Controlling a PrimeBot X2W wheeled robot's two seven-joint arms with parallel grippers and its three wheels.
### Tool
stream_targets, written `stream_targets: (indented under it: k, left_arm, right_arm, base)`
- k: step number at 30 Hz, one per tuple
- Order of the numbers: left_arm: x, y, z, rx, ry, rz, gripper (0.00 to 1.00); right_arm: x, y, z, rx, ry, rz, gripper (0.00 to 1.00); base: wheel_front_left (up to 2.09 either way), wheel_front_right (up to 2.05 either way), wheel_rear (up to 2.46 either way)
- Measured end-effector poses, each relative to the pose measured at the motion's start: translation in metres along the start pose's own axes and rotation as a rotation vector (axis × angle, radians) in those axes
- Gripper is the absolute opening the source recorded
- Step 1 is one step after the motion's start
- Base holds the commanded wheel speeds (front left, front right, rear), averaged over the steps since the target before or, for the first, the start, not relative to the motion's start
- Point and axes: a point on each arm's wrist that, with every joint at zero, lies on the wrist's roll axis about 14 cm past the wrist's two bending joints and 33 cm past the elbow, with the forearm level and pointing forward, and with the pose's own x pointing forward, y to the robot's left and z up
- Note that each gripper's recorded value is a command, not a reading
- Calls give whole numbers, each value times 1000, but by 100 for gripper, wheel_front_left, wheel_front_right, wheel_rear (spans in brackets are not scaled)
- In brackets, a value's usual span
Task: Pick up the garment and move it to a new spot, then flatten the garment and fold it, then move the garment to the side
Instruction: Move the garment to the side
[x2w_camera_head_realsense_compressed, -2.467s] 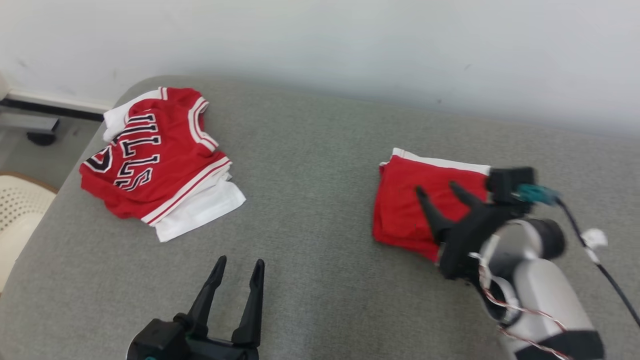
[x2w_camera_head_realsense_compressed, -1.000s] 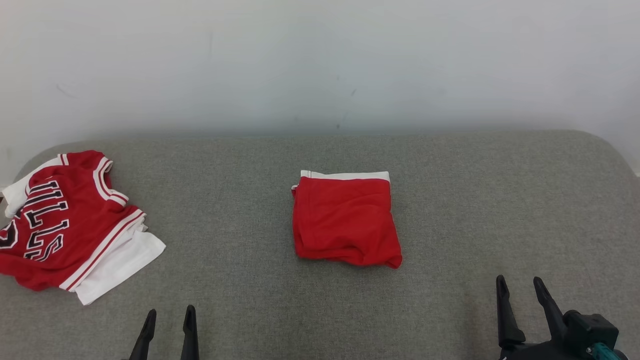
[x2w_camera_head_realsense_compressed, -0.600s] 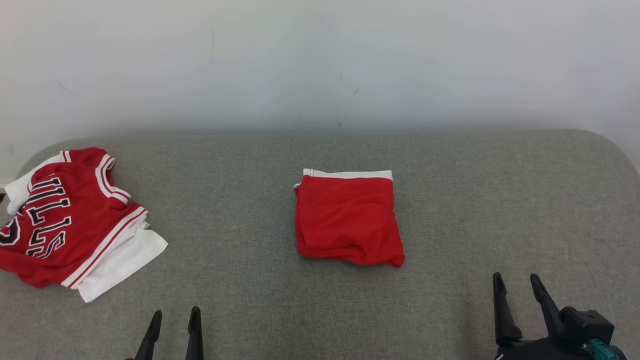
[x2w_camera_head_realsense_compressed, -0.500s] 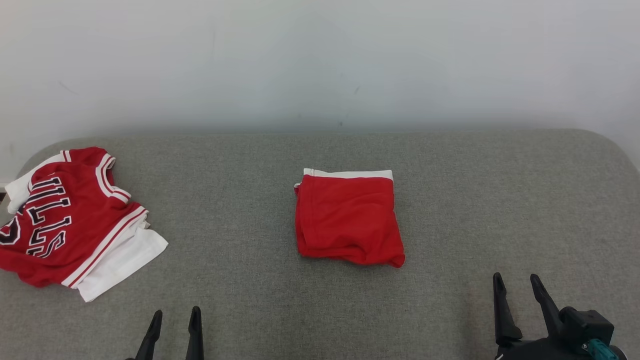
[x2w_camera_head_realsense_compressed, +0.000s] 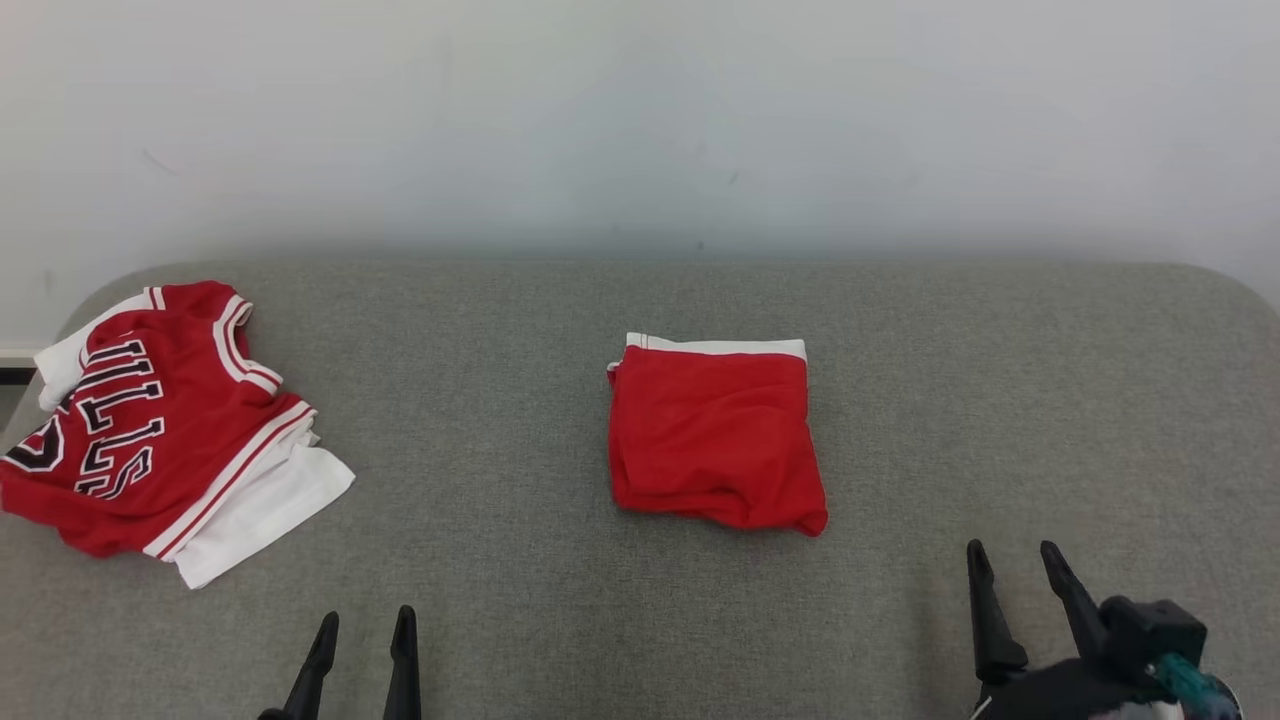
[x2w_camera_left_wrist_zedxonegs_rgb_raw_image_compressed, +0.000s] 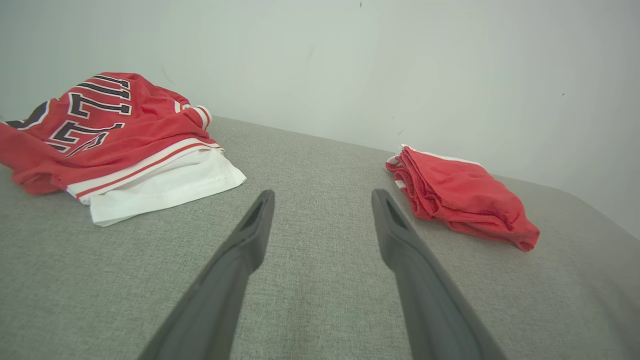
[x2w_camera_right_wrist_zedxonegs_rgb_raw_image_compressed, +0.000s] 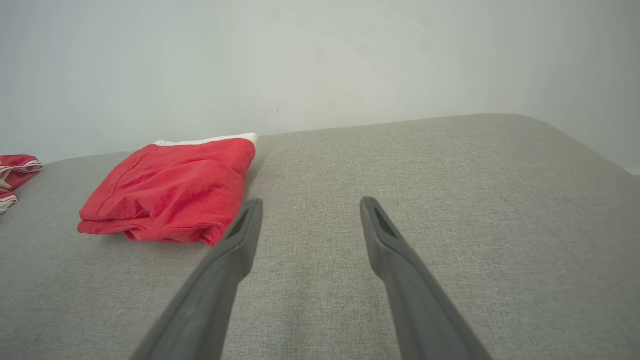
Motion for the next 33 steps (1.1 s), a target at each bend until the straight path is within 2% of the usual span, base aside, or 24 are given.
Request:
stream_targets:
  k: [5,13,16,19,23,33]
  left_arm:
    - [-3,2,2,-5,-6,8,100]
    - [-3,0,5,-19,-18,12,100]
    - [-3,1,7,-26,-25,20,100]
    - [-3,2,9,-31,-30,25,100]
    - [-5,3,9,-37,-28,37,100]
    - [-17,24,7,-30,-16,122,100]
  right_arm:
    - [27,19,8,-26,98,57,100]
    - [75,53,15,-76,439,136,100]
    - [86,60,11,-112,543,139,100]
    - [104,57,16,-119,584,110,100]
    - [119,50,2,-107,667,67,100]
    - [141,71,-50,-96,816,83,100]
  base:
    - [0,0,0]
    - [0,0,0]
    - [0,0,0]
    - [0,0,0]
    - [0,0,0]
    - [0,0,0]
